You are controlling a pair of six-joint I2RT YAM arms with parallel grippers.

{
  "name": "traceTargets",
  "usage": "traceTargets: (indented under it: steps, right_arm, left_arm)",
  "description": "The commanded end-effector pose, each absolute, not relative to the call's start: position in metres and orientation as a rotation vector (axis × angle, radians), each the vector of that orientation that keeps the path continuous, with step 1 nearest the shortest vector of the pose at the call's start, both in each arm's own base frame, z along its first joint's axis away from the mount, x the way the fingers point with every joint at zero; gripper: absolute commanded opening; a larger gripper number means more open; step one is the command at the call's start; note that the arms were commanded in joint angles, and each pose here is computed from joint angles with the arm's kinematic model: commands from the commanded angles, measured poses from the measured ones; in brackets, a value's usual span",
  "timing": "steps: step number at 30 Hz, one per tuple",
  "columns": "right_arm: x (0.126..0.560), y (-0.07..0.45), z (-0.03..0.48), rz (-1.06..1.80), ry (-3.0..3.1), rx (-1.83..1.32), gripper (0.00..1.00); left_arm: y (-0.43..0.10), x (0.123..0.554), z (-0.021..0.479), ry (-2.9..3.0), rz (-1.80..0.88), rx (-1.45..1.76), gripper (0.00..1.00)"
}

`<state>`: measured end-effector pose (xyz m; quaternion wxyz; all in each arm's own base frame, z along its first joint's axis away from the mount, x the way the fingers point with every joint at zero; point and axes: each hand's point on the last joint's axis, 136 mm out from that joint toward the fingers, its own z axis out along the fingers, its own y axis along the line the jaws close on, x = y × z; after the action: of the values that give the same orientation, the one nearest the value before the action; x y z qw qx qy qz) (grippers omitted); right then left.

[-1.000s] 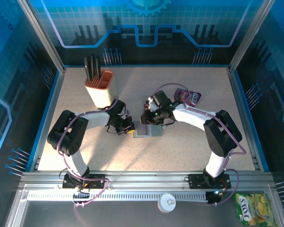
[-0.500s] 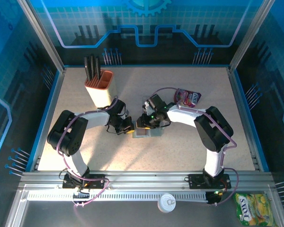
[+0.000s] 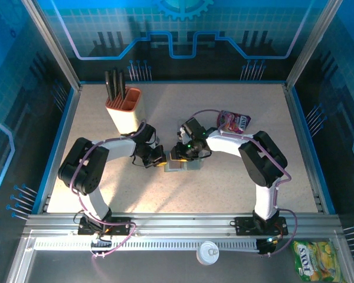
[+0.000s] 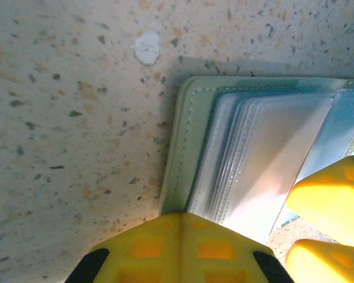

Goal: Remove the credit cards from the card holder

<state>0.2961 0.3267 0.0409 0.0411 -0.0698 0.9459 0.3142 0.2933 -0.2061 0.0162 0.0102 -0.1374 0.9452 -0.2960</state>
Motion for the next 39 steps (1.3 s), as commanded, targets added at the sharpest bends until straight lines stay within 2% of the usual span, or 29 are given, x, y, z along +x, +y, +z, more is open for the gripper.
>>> traceTargets:
  steps: [1,29,33,39]
  right_arm:
    - [0.294,0.324,0.036,0.886,2.931,-0.235,0.38]
    - [0.296,0.305,0.038,0.812,2.936,-0.232,0.38]
    - [0.298,0.315,0.056,0.908,2.881,-0.251,0.35]
    - [0.296,0.334,0.055,1.079,2.874,-0.229,0.31]
  left_arm:
    - [-0.195,0.29,0.013,2.975,-0.851,-0.424,0.0]
    - [-0.198,0.295,0.03,2.932,-0.89,-0.423,0.0]
    - [-0.198,0.294,0.027,2.941,-0.891,-0.422,0.0]
    - [-0.198,0.293,0.021,2.955,-0.885,-0.425,0.0]
